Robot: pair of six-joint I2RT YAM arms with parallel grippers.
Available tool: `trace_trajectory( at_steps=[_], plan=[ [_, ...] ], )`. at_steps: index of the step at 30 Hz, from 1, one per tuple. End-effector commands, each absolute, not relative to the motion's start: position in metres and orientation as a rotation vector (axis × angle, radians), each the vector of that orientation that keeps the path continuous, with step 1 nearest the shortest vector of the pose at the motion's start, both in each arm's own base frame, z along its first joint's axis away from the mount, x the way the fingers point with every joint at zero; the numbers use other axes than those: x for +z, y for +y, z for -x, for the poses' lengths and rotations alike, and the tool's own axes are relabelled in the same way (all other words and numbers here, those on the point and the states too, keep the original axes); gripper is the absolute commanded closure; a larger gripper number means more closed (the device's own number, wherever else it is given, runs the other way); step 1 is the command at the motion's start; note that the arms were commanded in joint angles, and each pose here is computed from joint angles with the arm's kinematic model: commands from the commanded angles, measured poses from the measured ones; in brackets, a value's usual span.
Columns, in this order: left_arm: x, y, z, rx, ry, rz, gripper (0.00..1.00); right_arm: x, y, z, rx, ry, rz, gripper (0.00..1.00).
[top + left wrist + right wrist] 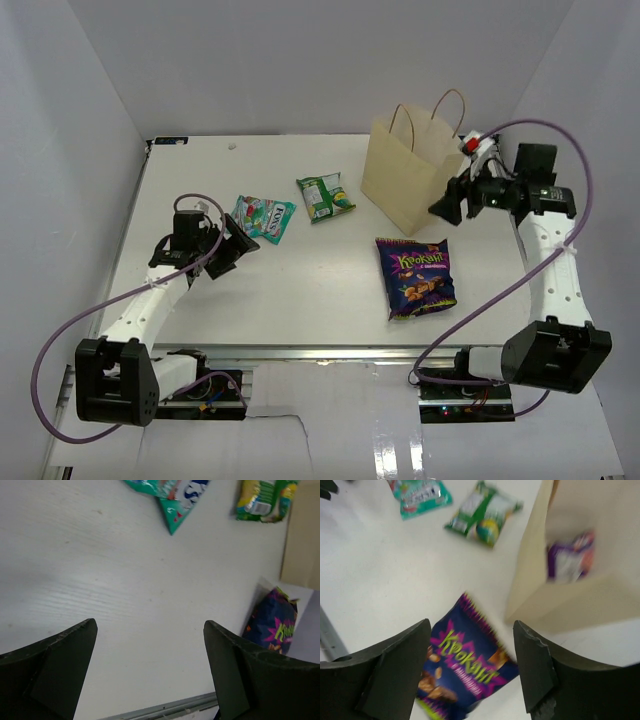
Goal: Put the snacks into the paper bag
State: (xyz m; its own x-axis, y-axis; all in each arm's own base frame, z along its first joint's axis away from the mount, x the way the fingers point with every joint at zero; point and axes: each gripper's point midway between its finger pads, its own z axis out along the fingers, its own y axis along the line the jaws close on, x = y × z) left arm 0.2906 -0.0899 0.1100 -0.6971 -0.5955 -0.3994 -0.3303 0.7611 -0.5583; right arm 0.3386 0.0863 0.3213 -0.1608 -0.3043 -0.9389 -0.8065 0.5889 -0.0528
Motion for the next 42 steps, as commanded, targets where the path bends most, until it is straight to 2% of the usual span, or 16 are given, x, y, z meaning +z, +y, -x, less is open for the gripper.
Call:
trace_trajectory(
  at_steps=[1,4,5,6,15,22,27,31,33,34,36,37,39,40,42],
  plan=[
    [0.146,-0.130,-0.296,-0.919,2.257,0.362,0.02,0.206,0.060,-0.300,0.607,2.240,0.657,0.26],
    [0.149,-0.140,-0.301,-1.000,2.227,0.328,0.02,0.158,0.055,-0.285,0.620,2.401,0.423,0.14],
    [0.151,-0.144,-0.301,-1.038,2.224,0.311,0.02,0.154,0.054,-0.294,0.600,2.370,0.369,0.02],
    [0.152,-0.146,-0.302,-1.051,2.225,0.307,0.02,0.135,0.056,-0.287,0.635,2.416,0.258,0.10],
    [0.145,-0.151,-0.294,-1.103,2.241,0.333,0.02,0.089,0.033,-0.310,0.477,2.429,-0.007,0.10],
    [0.138,-0.151,-0.287,-1.122,2.246,0.352,0.02,0.060,0.025,-0.311,0.423,2.460,-0.012,0.10],
    [0.141,-0.155,-0.290,-1.152,2.237,0.336,0.02,0.043,0.057,-0.299,0.688,2.502,-0.014,0.09],
    [0.144,-0.157,-0.290,-1.172,2.234,0.322,0.02,0.034,0.072,-0.287,0.834,2.523,-0.049,0.01],
    [0.144,-0.157,-0.290,-1.175,2.232,0.321,0.02,0.030,0.078,-0.281,0.895,2.534,-0.051,0.14],
    [0.144,-0.158,-0.290,-1.177,2.231,0.316,0.02,0.030,0.080,-0.280,0.917,2.534,-0.046,0.25],
    [0.142,-0.158,-0.288,-1.183,2.234,0.318,0.02,0.034,0.085,-0.280,0.976,2.522,-0.030,0.40],
    [0.142,-0.158,-0.288,-1.186,2.233,0.318,0.02,0.035,0.087,-0.280,0.994,2.516,-0.019,0.54],
    [0.138,-0.159,-0.285,-1.195,2.241,0.328,0.02,0.043,0.091,-0.280,1.054,2.490,0.002,0.64],
    [0.137,-0.159,-0.285,-1.196,2.243,0.329,0.02,0.046,0.093,-0.279,1.071,2.473,0.034,0.73],
    [0.136,-0.160,-0.284,-1.206,2.246,0.329,0.02,0.060,0.100,-0.274,1.177,2.429,0.068,0.80]
  ],
)
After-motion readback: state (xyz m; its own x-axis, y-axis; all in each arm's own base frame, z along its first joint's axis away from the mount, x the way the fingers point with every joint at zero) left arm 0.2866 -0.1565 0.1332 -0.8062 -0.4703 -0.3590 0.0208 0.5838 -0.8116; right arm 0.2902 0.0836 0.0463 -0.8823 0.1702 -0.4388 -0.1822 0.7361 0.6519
